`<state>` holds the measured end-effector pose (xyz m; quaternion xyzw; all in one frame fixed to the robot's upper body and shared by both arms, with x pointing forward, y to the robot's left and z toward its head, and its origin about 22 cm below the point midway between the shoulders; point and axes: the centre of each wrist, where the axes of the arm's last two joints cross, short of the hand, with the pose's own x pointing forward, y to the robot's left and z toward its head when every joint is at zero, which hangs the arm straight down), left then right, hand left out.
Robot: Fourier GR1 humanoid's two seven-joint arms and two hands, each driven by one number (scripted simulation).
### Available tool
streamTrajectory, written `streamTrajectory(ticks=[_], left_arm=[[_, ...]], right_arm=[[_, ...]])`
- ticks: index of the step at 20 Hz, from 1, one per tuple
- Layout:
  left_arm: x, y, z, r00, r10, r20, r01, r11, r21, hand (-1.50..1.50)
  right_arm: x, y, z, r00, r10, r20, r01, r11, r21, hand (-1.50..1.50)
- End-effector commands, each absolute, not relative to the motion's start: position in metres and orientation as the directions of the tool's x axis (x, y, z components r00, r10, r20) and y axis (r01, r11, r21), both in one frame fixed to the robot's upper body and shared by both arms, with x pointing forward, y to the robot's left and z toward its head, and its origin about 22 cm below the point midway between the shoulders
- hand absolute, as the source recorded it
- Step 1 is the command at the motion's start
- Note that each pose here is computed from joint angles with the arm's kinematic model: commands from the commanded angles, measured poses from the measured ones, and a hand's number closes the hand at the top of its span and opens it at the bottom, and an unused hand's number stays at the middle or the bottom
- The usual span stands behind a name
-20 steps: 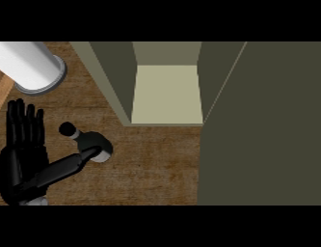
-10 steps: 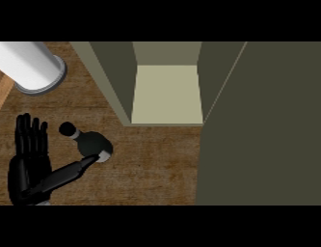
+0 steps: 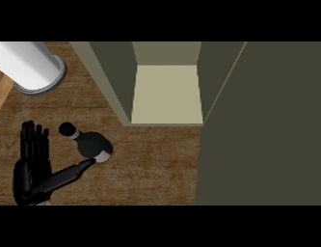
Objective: Pick up the wine, place it into the cabinet and close the cabinet
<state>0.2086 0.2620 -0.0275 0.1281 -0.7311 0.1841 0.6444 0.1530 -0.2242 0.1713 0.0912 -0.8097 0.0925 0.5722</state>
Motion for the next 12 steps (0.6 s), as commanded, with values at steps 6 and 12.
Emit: streamTrajectory(ticks=[6,12], left_arm=[[0.22,0.264,-0.068,-0.121,0.073,0.99,-0.413,0.903,-0.117,-1.5],[0.232,0.268,-0.085,-0.091,0.102,0.991,-0.394,0.91,-0.13,-1.5]], right_arm=[[0.153,-0.231,0.161,-0.339,-0.058,0.939,-0.265,0.964,-0.036,-1.5],[0.137,-0.235,0.175,-0.344,-0.038,0.938,-0.262,0.963,-0.056,-1.5]])
